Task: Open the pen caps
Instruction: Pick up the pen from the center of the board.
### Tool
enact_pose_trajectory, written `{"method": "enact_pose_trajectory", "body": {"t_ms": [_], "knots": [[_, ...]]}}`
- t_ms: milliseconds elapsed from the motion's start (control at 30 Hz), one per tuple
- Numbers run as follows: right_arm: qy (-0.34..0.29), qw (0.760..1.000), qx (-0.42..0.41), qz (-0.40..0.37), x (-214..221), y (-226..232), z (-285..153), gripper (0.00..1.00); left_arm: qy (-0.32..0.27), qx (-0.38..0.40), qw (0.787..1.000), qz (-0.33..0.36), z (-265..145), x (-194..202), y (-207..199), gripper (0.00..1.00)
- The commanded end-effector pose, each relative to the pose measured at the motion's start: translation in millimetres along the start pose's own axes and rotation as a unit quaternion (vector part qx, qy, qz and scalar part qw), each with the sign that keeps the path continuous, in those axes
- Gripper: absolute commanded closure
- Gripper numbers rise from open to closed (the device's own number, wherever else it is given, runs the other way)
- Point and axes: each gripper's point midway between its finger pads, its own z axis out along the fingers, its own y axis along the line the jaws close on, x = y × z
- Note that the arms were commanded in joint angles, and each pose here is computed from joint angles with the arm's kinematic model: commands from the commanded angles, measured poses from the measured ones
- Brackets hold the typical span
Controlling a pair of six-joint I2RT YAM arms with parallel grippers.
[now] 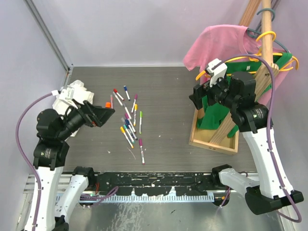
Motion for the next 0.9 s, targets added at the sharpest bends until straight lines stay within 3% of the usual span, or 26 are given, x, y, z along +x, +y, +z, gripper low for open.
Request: {"method": "enact_pose_trajectory", "body": {"t_ms": [0, 267, 500, 867], "knots": [[-0.007, 0.999, -0.005, 0.033, 16, -3, -4, 0.0, -0.025, -0.013, 1.0, -0.014, -6, 9, 9, 0.02], [0.018, 0.995, -0.051, 0.079, 67, 9, -7, 0.0, -0.029, -0.026, 0.998, -0.048, -15, 43, 27, 0.02], [0.023, 0.99, -0.119, 0.072, 100, 32, -9, 0.0, -0.025, -0.019, 0.996, -0.084, -15, 65, 35, 0.02], [0.063, 0.973, -0.221, -0.033, 147, 81, 8, 0.0, 0.022, -0.034, 0.99, -0.133, -5, 107, 59, 0.02]]}}
